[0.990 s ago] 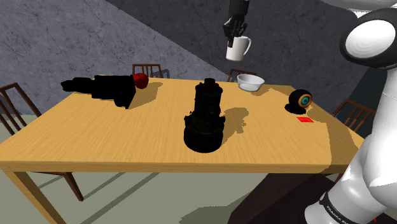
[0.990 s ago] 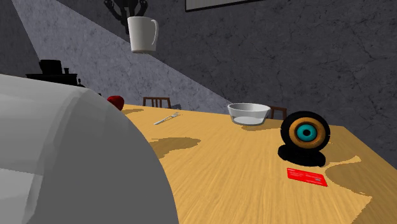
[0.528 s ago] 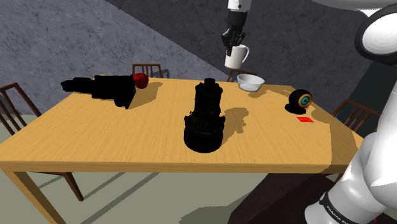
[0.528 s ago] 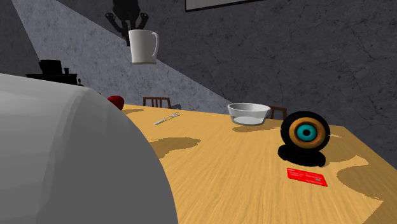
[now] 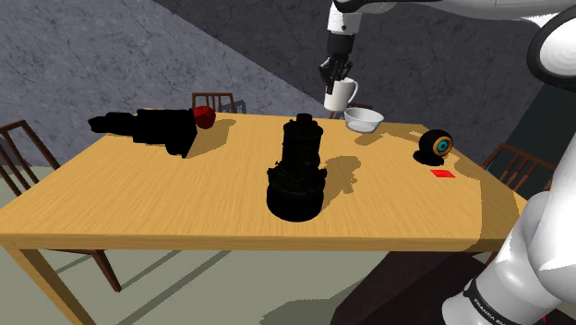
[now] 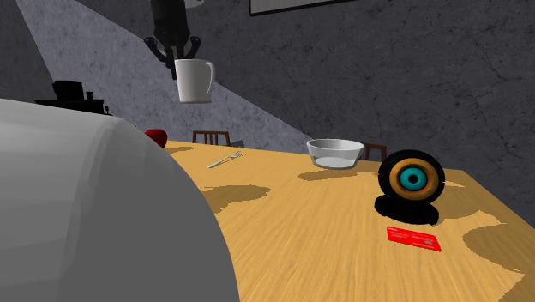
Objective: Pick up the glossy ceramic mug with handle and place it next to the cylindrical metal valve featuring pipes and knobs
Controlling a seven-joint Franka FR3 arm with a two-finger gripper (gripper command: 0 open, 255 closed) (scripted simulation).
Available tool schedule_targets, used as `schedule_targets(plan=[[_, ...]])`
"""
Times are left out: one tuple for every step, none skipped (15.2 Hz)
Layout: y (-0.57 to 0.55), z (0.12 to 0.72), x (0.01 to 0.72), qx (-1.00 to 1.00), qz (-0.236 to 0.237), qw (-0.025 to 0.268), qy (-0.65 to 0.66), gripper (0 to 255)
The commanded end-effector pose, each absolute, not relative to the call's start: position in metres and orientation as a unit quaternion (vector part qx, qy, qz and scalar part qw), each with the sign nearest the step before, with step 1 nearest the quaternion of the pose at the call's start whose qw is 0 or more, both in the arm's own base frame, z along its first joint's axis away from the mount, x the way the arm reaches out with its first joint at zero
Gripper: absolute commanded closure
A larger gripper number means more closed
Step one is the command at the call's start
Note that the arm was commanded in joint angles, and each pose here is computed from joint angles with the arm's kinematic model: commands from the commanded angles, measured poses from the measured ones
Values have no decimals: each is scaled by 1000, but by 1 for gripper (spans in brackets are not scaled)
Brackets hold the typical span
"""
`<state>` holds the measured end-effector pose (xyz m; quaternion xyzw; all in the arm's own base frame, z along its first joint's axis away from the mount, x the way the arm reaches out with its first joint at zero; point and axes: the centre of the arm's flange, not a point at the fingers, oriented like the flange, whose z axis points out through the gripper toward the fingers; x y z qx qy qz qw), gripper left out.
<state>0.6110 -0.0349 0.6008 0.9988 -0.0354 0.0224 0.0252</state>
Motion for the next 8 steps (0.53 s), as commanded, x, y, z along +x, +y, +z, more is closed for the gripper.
schedule_targets(plan=[[-35, 590, 611, 999, 23, 25, -35, 255], [-35, 585, 611, 999, 23, 25, -35, 255], [-35, 580, 611, 999, 23, 25, -35, 255], [-35, 575, 611, 999, 23, 25, -35, 255], [-35, 569, 611, 999, 23, 25, -35, 255], [-35, 564, 611, 999, 23, 25, -35, 255], [-35, 559, 611, 999, 23, 25, -35, 255], [-35, 553, 611, 999, 23, 25, -35, 255]])
